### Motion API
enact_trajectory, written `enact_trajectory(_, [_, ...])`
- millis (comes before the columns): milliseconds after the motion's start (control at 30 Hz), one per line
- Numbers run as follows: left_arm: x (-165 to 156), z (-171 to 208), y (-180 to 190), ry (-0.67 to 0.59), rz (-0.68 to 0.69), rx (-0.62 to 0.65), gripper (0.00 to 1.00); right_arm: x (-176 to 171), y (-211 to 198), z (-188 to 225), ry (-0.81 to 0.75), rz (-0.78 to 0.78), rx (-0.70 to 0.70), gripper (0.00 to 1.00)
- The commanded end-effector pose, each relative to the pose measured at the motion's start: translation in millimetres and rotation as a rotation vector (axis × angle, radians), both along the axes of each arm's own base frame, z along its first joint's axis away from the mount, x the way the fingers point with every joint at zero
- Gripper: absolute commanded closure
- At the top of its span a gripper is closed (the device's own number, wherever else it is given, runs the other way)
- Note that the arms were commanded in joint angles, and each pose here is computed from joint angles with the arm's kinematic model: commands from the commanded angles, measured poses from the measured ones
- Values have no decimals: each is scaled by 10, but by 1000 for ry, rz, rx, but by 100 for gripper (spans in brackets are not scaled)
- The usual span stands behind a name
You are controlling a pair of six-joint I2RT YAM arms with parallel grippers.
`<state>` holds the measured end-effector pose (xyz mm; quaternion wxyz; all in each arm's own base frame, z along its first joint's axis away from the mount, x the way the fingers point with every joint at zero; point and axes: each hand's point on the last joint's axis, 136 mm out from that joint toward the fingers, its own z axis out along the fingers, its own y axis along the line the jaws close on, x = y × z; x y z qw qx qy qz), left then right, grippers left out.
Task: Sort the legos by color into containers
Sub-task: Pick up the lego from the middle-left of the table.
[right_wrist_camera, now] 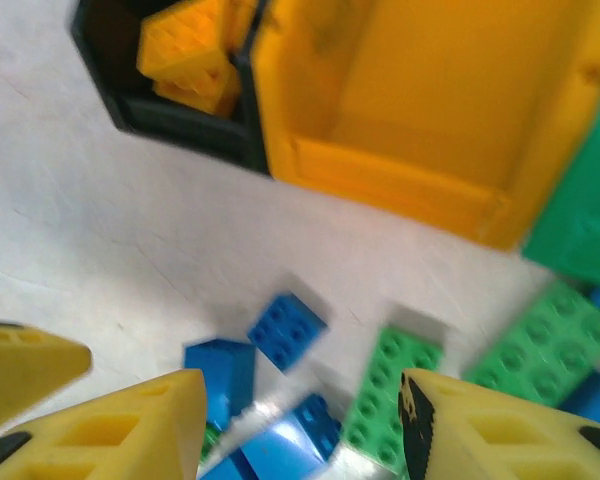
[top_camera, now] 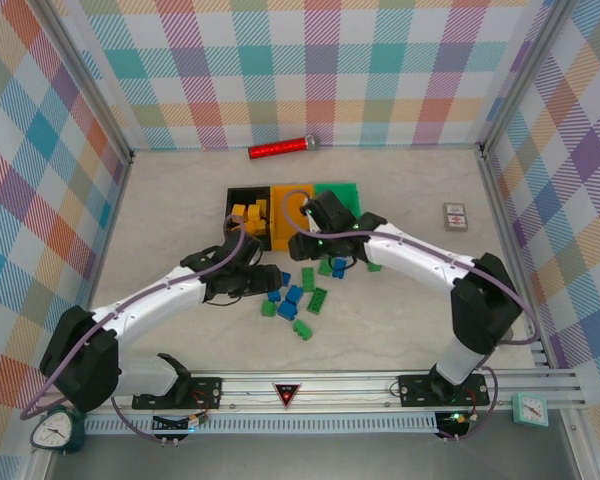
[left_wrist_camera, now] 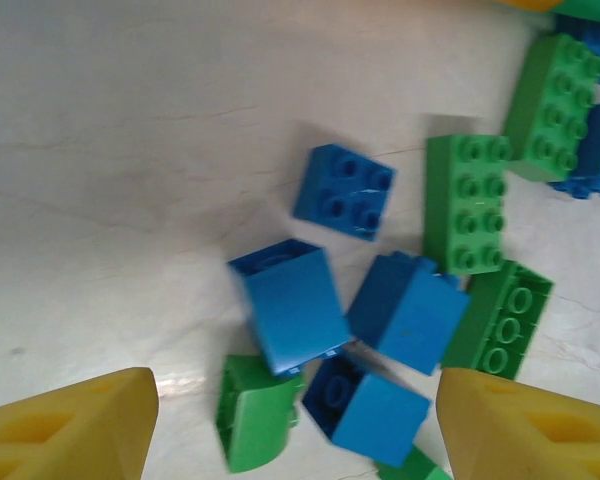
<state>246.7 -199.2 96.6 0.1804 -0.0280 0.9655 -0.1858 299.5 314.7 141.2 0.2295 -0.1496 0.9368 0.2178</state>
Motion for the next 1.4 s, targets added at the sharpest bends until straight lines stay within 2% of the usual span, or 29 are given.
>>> enact_trajectory(0, [87, 132, -232, -53, -95, -1, 28, -67, -319, -206, 23, -96, -49, 46])
enact_trajectory(300, [14, -8, -562, -15, -222, 125, 35, -212, -967, -388, 63, -240, -81, 46])
enact_trajectory(400, [-23, -103, -654, 4, -247, 181, 37, -229, -1203, -441, 65, -300, -140, 46])
enact_trajectory(567, [-44, -430, -536, 87, -238, 348, 41, -269, -1480, -513, 77, -364, -188, 46])
enact_trajectory(633, [-44, -506, -530, 107, -244, 375, 41, -291, -1546, -519, 77, -380, -181, 46])
enact_trajectory(800, [-53, -563, -634, 121, -262, 354, 42, -333, -1656, -532, 76, -400, -177, 46])
enact_trajectory(900, [-56, -593, -668, 130, -268, 352, 54, -357, -1692, -548, 77, -409, -175, 46])
enact_trajectory(1067, [-76, -620, -689, 137, -274, 358, 55, -370, -1740, -573, 77, -417, -177, 46])
enact_trajectory(1133, [-81, -616, -681, 135, -274, 365, 61, -371, -1757, -577, 78, -420, -175, 46])
enact_trajectory(1367, [-17, -387, -721, 75, -238, 314, 70, -381, -1750, -622, 85, -418, -161, 46])
